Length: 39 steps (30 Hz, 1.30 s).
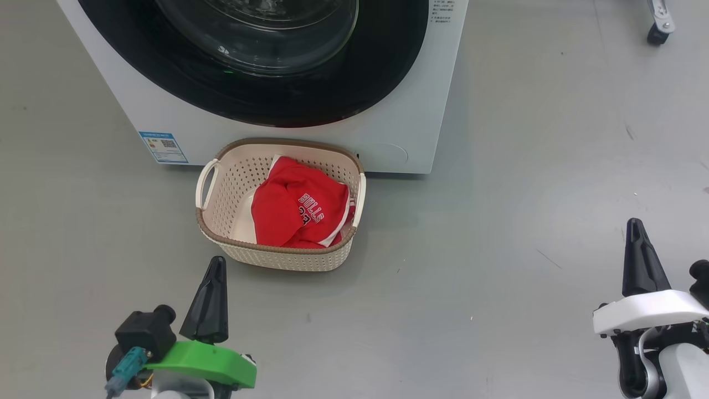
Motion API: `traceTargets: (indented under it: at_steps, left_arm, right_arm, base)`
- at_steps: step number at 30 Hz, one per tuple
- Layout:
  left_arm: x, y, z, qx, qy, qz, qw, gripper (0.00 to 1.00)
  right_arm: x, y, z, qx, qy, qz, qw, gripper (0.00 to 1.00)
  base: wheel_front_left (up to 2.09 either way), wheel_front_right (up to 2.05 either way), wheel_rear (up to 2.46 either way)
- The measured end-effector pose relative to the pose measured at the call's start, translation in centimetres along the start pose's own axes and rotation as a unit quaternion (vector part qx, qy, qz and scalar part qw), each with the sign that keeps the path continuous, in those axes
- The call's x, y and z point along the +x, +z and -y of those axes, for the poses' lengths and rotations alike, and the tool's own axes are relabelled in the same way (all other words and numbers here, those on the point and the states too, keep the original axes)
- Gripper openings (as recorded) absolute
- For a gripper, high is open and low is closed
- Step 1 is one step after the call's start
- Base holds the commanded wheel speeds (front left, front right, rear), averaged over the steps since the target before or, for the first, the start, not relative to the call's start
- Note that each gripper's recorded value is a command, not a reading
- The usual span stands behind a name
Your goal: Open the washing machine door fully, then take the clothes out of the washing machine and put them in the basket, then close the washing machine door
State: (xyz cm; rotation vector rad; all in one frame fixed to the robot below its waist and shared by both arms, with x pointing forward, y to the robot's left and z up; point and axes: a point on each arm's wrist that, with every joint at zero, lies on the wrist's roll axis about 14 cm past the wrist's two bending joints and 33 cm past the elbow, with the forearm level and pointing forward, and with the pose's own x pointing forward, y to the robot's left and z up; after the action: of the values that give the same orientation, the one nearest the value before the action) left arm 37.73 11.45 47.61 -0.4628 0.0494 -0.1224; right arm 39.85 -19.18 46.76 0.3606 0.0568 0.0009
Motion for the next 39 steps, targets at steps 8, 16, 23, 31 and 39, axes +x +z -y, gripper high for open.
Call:
traceTargets:
  at_steps: [8,16,23,31,39]
  left_arm:
    - [0.0,0.3,-0.3,-0.048,0.01,0.001,0.999,0.0]
    - [0.0,0.5,-0.9,-0.085,0.023,-0.001,0.996,0.0]
    - [0.0,0.8,-1.6,-0.123,0.034,-0.001,0.992,0.0]
    - [-0.1,1.0,-2.0,-0.165,0.04,-0.004,0.986,0.0]
    - [-0.2,1.2,-2.6,-0.202,0.048,-0.004,0.978,0.0]
  right_arm:
    - [-0.2,0.1,0.3,0.046,-0.011,-0.002,0.999,0.0]
    - [-0.4,0.0,0.7,0.087,-0.023,-0.008,0.996,0.0]
    - [-0.6,0.0,1.0,0.129,-0.031,-0.011,0.991,0.0]
    - [-0.8,-0.1,1.2,0.171,-0.04,-0.015,0.984,0.0]
    - [-1.0,0.0,1.3,0.213,-0.044,-0.016,0.976,0.0]
  base:
    - [0.0,0.0,0.0]
    - [0.0,0.0,0.0]
    - [0.0,0.0,0.0]
    - [0.0,0.0,0.0]
    - [0.0,0.0,0.0]
